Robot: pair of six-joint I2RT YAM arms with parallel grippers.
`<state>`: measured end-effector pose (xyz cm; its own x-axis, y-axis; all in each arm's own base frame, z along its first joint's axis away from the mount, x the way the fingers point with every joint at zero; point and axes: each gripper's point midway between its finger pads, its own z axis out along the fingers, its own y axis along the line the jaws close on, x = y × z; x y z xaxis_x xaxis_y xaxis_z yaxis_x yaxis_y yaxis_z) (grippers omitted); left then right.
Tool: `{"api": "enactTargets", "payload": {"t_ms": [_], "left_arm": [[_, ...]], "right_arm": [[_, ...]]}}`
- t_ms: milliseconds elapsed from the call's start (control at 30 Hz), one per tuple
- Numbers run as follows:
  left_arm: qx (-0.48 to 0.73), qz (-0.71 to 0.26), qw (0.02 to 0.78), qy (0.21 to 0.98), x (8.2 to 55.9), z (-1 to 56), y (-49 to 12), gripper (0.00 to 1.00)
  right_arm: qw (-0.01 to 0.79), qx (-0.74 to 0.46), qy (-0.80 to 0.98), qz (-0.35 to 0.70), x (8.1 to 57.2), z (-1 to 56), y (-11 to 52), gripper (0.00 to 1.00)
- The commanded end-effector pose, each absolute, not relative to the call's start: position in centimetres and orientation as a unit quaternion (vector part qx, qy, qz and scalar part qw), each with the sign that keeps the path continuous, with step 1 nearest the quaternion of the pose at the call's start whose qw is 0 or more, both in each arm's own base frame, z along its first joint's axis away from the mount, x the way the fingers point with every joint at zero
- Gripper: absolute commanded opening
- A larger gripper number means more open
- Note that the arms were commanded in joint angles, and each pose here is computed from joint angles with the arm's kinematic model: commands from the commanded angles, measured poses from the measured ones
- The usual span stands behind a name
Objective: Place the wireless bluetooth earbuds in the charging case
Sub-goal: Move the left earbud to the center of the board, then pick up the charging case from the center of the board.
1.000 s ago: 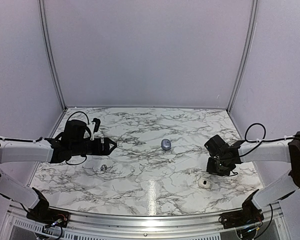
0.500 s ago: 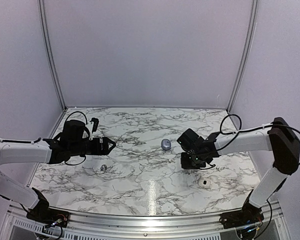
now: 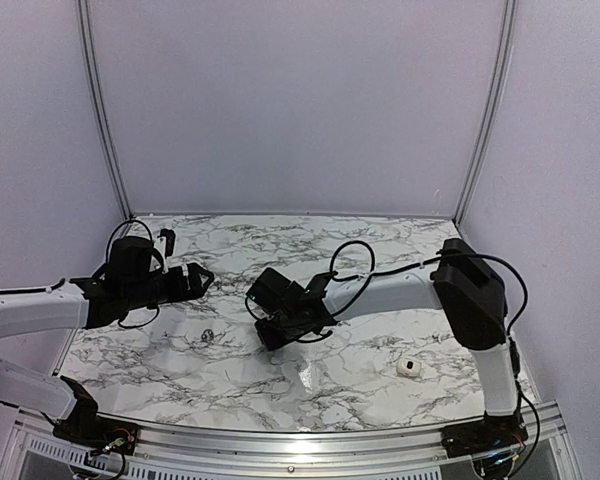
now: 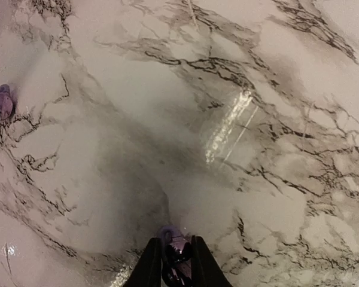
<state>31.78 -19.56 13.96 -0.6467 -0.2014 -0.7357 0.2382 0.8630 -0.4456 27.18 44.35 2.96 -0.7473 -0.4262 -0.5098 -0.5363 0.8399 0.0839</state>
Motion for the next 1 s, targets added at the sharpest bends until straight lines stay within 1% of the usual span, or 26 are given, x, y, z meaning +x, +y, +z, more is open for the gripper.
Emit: {"api": "enactTargets", "payload": {"t_ms": [0, 67, 133, 233, 300, 333, 433, 567, 667, 800, 900, 933, 967], "left_arm": [[-0.016, -0.226, 0.413, 0.882, 31.3, 12.6, -17.6, 0.99], [-0.019, -0.225, 0.415, 0.881, 31.2, 12.7, -17.4, 0.99], [-0.021, -0.222, 0.418, 0.881, 31.2, 12.8, -17.2, 0.99], [-0.019, -0.217, 0.421, 0.880, 31.2, 13.0, -17.0, 0.99], [-0.017, -0.217, 0.425, 0.879, 31.3, 13.4, -17.0, 0.99], [-0.016, -0.216, 0.427, 0.878, 31.3, 13.6, -17.0, 0.99], [-0.012, -0.219, 0.433, 0.874, 31.3, 14.1, -17.0, 0.99], [-0.012, -0.222, 0.444, 0.868, 31.4, 14.7, -17.0, 0.99], [-0.013, -0.226, 0.449, 0.864, 31.4, 15.0, -17.0, 0.99], [-0.014, -0.228, 0.453, 0.861, 31.5, 15.3, -17.1, 0.99], [-0.013, -0.229, 0.454, 0.861, 31.6, 15.4, -17.2, 0.99], [-0.012, -0.230, 0.454, 0.861, 31.6, 15.4, -17.3, 0.99], [-0.011, -0.232, 0.453, 0.861, 31.6, 15.4, -17.4, 0.99]], "right_arm": [[0.253, -0.302, 0.906, 0.152, 27.8, 3.8, 47.7, 0.19], [0.256, -0.315, 0.900, 0.158, 27.6, 4.0, 48.8, 0.24], [0.253, -0.333, 0.894, 0.162, 27.2, 4.0, 49.4, 0.35], [0.262, -0.341, 0.888, 0.160, 27.2, 4.9, 49.3, 0.64], [0.283, -0.342, 0.883, 0.150, 27.9, 6.4, 48.7, 0.77], [0.294, -0.340, 0.881, 0.146, 28.3, 7.3, 48.2, 0.79], [0.319, -0.323, 0.878, 0.151, 30.0, 10.3, 45.8, 0.79], [0.350, -0.279, 0.882, 0.147, 33.3, 12.8, 40.3, 0.78], [0.345, -0.245, 0.900, 0.108, 36.1, 11.9, 35.3, 0.77], [0.326, -0.217, 0.918, 0.067, 38.3, 10.4, 30.7, 0.77], [0.315, -0.200, 0.926, 0.060, 39.2, 9.5, 28.9, 0.77], [0.311, -0.198, 0.928, 0.060, 39.4, 9.2, 28.8, 0.78], [0.309, -0.195, 0.929, 0.063, 39.6, 9.0, 28.8, 0.81]]}}
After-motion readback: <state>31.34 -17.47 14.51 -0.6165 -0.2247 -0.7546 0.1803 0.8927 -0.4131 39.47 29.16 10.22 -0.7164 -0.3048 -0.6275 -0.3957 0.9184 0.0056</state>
